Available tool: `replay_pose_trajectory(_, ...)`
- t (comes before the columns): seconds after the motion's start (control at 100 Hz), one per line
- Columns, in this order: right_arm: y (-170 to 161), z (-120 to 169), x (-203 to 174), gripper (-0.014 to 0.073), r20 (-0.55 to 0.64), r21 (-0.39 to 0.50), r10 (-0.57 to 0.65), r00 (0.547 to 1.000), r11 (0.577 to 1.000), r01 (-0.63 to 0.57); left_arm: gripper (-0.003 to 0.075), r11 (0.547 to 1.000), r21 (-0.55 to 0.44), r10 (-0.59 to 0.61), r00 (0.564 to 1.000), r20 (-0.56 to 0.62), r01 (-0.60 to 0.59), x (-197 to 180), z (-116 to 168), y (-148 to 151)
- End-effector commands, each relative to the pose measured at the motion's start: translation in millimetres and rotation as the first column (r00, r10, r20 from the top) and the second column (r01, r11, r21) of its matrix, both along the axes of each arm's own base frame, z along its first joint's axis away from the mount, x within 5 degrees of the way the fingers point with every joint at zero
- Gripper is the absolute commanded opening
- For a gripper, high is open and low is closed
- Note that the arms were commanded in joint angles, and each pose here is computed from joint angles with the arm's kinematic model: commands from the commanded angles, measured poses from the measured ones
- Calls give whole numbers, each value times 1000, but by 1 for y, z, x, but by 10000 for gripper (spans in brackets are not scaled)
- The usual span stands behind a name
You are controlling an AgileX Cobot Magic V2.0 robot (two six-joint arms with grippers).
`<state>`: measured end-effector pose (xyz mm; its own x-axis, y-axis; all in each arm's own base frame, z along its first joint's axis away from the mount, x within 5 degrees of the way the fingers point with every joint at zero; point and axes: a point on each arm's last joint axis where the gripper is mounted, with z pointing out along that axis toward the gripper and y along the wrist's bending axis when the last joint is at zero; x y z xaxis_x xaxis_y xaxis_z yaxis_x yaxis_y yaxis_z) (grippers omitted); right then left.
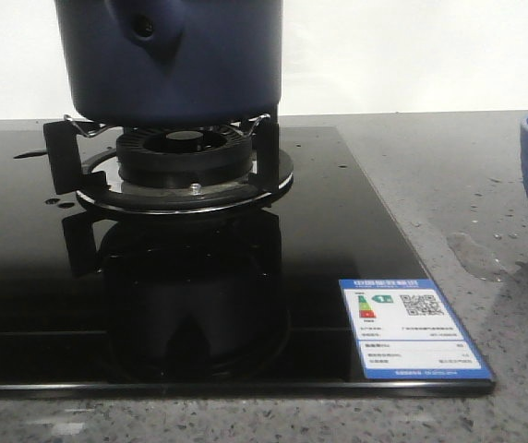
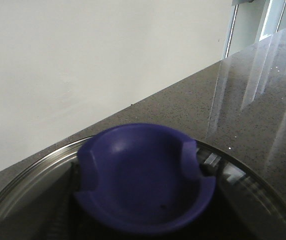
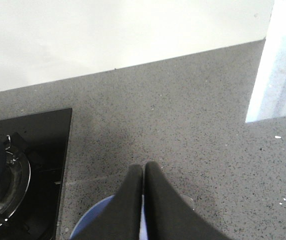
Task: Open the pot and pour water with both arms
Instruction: 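Lower the bowl onto the counter with the right gripper and release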
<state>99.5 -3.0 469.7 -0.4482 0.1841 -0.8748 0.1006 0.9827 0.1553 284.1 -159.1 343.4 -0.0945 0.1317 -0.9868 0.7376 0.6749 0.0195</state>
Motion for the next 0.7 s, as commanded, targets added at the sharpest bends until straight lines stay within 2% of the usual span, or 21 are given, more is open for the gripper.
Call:
replay_pose_trajectory(0.0, -1, 15, -4, -63, 105, -16, -6, 994, 1000, 8, 242, 997, -78, -15, 997, 69, 20, -2, 29, -1)
replay_pose_trajectory(0.37, -1, 13, -4, -63, 96, -29, -1, 995, 1000, 4, 242, 997, -75, 18, 998, 57, -13, 8, 27, 2)
replay_pose_trajectory(0.55, -2, 13, -3, -63, 93, -37, -7, 996, 999, 10, 242, 990, -133, 55, 998, 29, -50, 7, 35, 17)
replay_pose_trajectory(0.69, -2, 14, -1, -63, 104, -38, -7, 995, 999, 11, 242, 990, -137, -39, 998, 40, 44, 1, 37, 14)
